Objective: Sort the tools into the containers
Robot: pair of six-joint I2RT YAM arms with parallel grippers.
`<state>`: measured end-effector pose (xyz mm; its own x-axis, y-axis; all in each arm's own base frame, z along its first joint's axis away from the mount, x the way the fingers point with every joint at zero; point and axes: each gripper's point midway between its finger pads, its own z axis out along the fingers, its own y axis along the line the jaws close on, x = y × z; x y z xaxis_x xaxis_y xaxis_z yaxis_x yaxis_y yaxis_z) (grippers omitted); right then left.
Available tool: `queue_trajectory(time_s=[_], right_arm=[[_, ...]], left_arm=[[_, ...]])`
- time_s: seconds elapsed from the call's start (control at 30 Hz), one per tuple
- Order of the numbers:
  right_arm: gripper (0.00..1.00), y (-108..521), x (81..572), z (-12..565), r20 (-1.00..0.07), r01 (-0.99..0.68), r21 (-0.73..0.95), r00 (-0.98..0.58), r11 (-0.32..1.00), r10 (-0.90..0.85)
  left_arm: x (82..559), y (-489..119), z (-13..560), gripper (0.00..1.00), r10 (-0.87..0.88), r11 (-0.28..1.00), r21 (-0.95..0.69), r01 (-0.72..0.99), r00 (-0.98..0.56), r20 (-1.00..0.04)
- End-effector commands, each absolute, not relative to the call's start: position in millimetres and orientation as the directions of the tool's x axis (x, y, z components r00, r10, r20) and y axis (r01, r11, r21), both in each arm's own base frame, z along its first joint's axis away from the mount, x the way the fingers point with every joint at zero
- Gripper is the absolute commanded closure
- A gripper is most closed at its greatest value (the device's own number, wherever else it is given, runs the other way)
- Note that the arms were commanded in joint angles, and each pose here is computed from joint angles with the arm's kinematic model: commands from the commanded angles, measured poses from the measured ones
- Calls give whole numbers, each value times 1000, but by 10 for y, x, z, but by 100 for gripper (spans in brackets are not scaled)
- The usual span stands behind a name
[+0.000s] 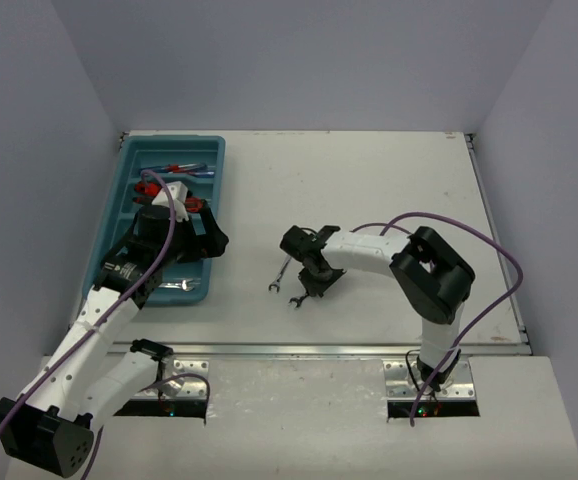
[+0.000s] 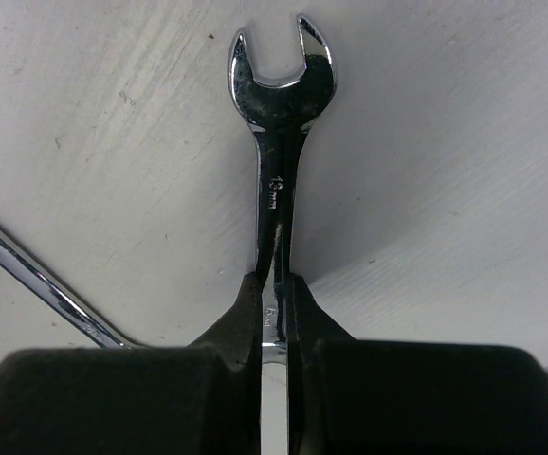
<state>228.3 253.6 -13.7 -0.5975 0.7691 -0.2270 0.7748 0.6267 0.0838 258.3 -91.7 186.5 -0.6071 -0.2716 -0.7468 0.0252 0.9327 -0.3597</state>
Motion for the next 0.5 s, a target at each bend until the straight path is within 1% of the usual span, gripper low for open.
queue_trajectory(time_s=[0.0,0.03,0.1,0.27,0.4,0.47], right_arm=[[100,2177,2352,30,-393,710,64,-628,701,672],[100,2190,2376,37,-398,693,74,-639,717,658],[100,2183,2471,186,-440,635,156,-641,756,629],[100,2238,2592,501,-522,419,251,-701,872,487],[100,2373,2687,781,-593,204,278,-733,939,335],[100,2518,2721,995,-634,57,326,-727,944,262]], left_arm=[[2629,-940,2126,0,-267,928,-364,79,-540,-798],[2626,-928,2152,0,-269,929,-362,77,-531,-803],[2609,-908,2250,0,-287,925,-372,76,-501,-816],[2592,-1119,2335,0,-331,875,-463,144,-520,-787],[2630,-1355,2379,0,-372,805,-554,212,-548,-749],[2604,-1485,2475,0,-441,729,-636,252,-538,-719]])
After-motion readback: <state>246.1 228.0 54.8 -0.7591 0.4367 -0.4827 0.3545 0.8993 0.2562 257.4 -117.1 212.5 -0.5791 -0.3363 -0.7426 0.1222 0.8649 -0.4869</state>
